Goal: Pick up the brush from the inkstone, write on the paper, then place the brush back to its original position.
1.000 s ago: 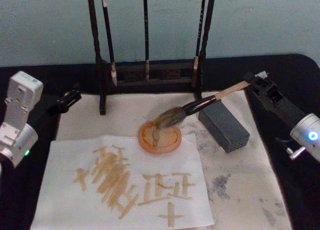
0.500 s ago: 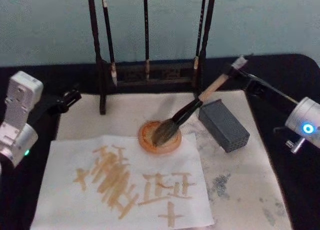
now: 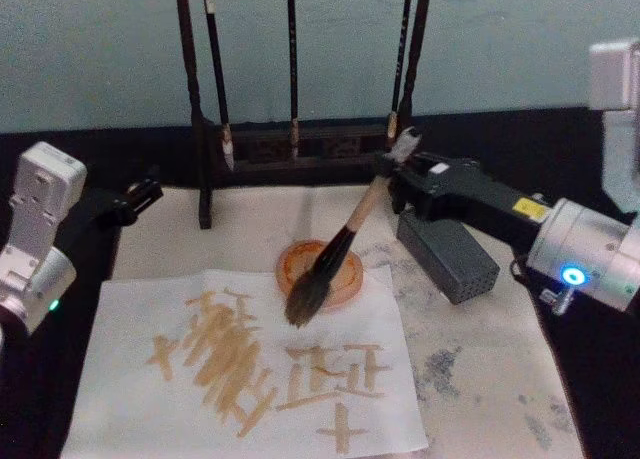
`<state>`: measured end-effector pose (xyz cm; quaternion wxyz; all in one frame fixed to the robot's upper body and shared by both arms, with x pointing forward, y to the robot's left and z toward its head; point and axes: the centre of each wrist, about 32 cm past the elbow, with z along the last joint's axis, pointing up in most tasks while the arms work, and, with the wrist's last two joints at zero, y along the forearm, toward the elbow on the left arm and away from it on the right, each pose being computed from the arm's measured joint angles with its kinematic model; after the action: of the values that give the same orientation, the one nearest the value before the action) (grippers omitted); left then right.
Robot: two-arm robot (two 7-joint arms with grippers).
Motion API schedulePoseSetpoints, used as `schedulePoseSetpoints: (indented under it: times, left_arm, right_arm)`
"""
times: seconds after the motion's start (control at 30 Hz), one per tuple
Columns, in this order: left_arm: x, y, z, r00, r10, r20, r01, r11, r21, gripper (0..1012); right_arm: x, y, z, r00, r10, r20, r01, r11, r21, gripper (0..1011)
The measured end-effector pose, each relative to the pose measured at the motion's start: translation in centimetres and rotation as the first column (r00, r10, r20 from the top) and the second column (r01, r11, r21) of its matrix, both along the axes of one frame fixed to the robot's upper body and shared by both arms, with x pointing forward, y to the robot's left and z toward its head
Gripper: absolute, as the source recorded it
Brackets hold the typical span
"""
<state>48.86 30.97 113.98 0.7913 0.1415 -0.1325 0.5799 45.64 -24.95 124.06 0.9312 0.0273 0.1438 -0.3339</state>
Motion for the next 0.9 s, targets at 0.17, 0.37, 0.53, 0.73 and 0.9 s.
schedulePoseSetpoints:
  times: [0.17, 0.37, 0.53, 0.73, 0.9]
  left_arm:
    - [0.00, 0.00, 0.00, 1.0000, 0.000, 0.000, 0.000, 1.0000, 0.000, 1002]
    - [0.00, 0.00, 0.00, 1.0000, 0.000, 0.000, 0.000, 1.0000, 0.000, 1002]
    - [0.00, 0.00, 0.00, 1.0000, 0.000, 0.000, 0.000, 1.0000, 0.000, 1002]
    - [0.00, 0.00, 0.00, 1.0000, 0.000, 0.000, 0.000, 1.0000, 0.000, 1002]
    - [0.00, 0.00, 0.00, 1.0000, 0.000, 0.000, 0.000, 1.0000, 0.000, 1002]
  right_arm:
    - [-0.3, 1.0, 0.3, 0.998, 0.040, 0.056, -0.036, 0.997, -0.070, 164]
    - [-0.3, 1.8, 0.4, 0.992, 0.091, 0.090, -0.080, 0.990, -0.119, 164]
    - [-0.2, 2.4, 0.6, 0.987, 0.122, 0.105, -0.108, 0.986, -0.127, 164]
    - [0.0, 2.9, 0.5, 0.985, 0.143, 0.101, -0.131, 0.984, -0.118, 164]
    - [0.1, 3.5, 0.3, 0.982, 0.165, 0.090, -0.154, 0.982, -0.111, 164]
